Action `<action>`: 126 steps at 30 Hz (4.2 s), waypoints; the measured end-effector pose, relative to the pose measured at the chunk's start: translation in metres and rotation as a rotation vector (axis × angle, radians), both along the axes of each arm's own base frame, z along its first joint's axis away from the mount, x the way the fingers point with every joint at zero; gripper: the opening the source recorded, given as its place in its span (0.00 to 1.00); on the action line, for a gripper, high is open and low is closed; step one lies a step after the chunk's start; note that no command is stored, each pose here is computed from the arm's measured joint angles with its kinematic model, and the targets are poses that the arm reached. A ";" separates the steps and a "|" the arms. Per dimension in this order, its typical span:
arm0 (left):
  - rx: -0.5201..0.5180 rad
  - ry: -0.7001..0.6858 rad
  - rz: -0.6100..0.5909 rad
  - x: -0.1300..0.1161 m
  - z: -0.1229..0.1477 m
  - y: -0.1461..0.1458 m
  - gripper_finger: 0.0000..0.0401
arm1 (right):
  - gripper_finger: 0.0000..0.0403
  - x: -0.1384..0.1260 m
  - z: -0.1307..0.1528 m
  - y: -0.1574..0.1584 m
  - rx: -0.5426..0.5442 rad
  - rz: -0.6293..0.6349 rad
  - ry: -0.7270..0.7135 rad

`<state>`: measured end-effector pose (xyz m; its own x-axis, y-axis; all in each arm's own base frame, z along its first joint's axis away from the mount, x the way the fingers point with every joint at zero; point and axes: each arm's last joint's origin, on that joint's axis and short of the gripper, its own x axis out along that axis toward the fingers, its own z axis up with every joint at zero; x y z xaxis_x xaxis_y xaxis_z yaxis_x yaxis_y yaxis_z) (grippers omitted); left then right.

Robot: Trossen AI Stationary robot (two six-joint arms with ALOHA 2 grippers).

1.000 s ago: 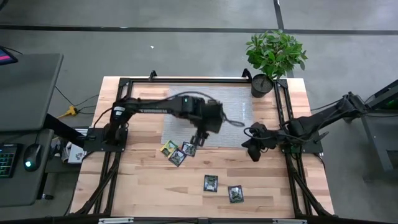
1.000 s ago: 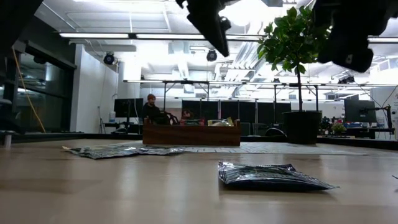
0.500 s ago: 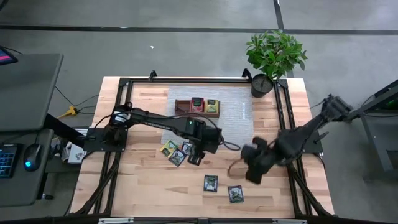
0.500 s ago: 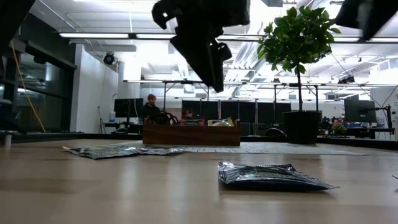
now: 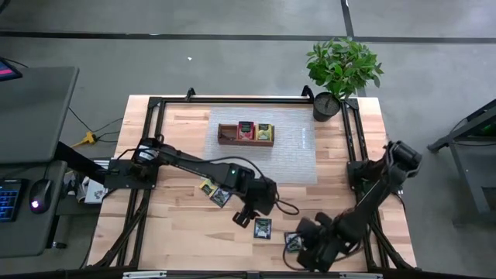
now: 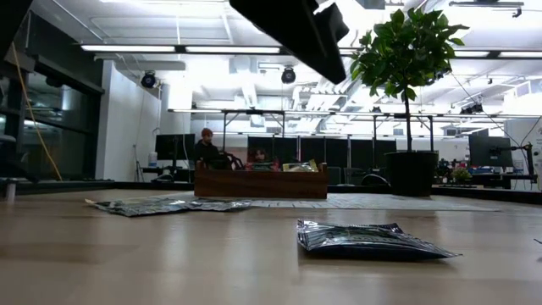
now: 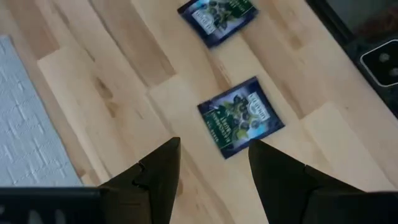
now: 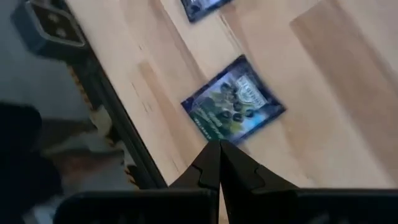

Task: Pick & Place Tea
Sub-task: Put the purple tea bag into the left section of the wooden organizer

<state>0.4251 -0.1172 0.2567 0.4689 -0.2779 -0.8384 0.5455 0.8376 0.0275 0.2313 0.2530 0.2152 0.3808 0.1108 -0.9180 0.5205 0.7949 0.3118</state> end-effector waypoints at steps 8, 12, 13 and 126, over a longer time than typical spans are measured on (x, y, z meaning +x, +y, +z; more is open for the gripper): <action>0.005 -0.009 -0.028 0.000 0.000 -0.002 0.46 | 0.00 0.016 -0.031 0.021 0.110 -0.185 0.014; 0.006 -0.006 -0.030 -0.001 0.000 -0.002 0.46 | 0.00 0.017 -0.038 0.020 0.129 -0.316 0.058; 0.006 -0.006 -0.030 -0.001 0.000 -0.002 0.46 | 0.00 0.017 -0.039 0.018 0.134 -0.346 0.077; 0.203 0.245 -0.027 -0.024 -0.008 0.022 0.46 | 0.00 0.094 -0.109 -0.082 0.085 -0.600 -0.013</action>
